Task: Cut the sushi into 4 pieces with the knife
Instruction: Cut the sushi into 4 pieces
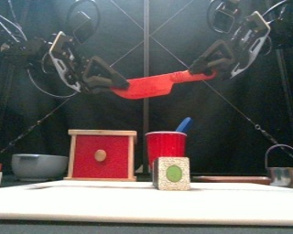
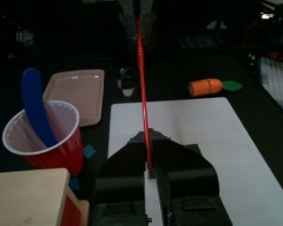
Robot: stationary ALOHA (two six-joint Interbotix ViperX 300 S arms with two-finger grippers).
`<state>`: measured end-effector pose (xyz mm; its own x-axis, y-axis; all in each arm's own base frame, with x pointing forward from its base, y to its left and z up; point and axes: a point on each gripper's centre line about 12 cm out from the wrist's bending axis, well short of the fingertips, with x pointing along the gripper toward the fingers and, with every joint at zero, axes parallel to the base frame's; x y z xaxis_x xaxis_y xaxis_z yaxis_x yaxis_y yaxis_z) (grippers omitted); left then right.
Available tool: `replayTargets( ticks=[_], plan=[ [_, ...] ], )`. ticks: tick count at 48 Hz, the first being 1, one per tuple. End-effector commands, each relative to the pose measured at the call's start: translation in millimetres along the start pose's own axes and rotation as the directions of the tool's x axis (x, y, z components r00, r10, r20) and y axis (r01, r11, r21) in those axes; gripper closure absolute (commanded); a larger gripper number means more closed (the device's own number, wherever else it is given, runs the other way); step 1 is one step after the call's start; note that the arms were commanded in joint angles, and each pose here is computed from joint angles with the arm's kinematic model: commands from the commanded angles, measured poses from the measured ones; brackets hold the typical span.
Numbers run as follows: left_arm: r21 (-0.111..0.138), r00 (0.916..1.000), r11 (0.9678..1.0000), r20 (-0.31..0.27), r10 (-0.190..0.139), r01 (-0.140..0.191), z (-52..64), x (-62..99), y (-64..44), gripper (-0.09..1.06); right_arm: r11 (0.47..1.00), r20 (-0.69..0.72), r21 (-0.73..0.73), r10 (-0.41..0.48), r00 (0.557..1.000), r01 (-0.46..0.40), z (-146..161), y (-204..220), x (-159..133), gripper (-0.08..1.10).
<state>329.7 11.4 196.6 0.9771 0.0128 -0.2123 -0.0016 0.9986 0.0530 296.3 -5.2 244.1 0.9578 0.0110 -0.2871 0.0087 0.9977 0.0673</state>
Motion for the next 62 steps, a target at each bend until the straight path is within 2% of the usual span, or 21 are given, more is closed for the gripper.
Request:
replayTargets(
  ticks=[1,8,17,21,29,35,38,48,62],
  plan=[
    [0.001,0.9995,1.0000,0.030,0.009,-0.009,8.4,6.2,4.0,0.64,1.000,-0.003,0.008,0.002,1.000,-0.002,3.0,1.1,4.9,0.95],
    [0.014,1.0000,0.9999,0.000,-0.002,0.002,-2.0,10.1,2.4,0.65,1.000,-0.060,0.013,-0.002,0.998,0.003,-7.2,1.3,13.2,0.95],
    [0.036,0.9996,0.9990,0.010,-0.027,0.027,-10.2,16.8,-2.0,0.65,1.000,-0.131,0.021,-0.013,0.991,0.016,-18.4,-0.3,25.1,0.95],
    [0.048,0.9990,0.9979,0.009,-0.043,0.043,-17.8,20.6,-4.6,0.66,1.000,-0.160,0.018,-0.018,0.987,0.021,-21.7,-1.1,29.0,0.95],
    [0.044,0.9985,0.9977,-0.022,-0.050,0.051,-34.5,28.4,-5.9,0.66,0.999,-0.227,0.010,-0.030,0.974,0.033,-30.5,-2.5,35.0,0.96],
    [0.040,0.9961,0.9970,-0.061,-0.064,0.066,-48.4,32.1,-10.9,0.66,0.999,-0.243,0.015,-0.031,0.970,0.036,-33.2,-2.5,39.2,0.96],
    [0.040,0.9940,0.9958,-0.075,-0.080,0.083,-52.9,32.3,-16.9,0.66,0.999,-0.249,0.016,-0.030,0.968,0.035,-34.0,-1.6,41.0,0.96],
    [0.035,0.9912,0.9937,-0.083,-0.103,0.106,-55.4,32.7,-28.1,0.66,1.000,-0.274,0.014,-0.012,0.962,0.017,-40.6,5.3,46.9,0.96],
    [0.022,0.9916,0.9951,-0.089,-0.094,0.096,-58.0,37.6,-28.4,0.66,1.000,-0.315,0.020,-0.013,0.949,0.020,-53.4,5.4,53.8,0.96]
  ],
)
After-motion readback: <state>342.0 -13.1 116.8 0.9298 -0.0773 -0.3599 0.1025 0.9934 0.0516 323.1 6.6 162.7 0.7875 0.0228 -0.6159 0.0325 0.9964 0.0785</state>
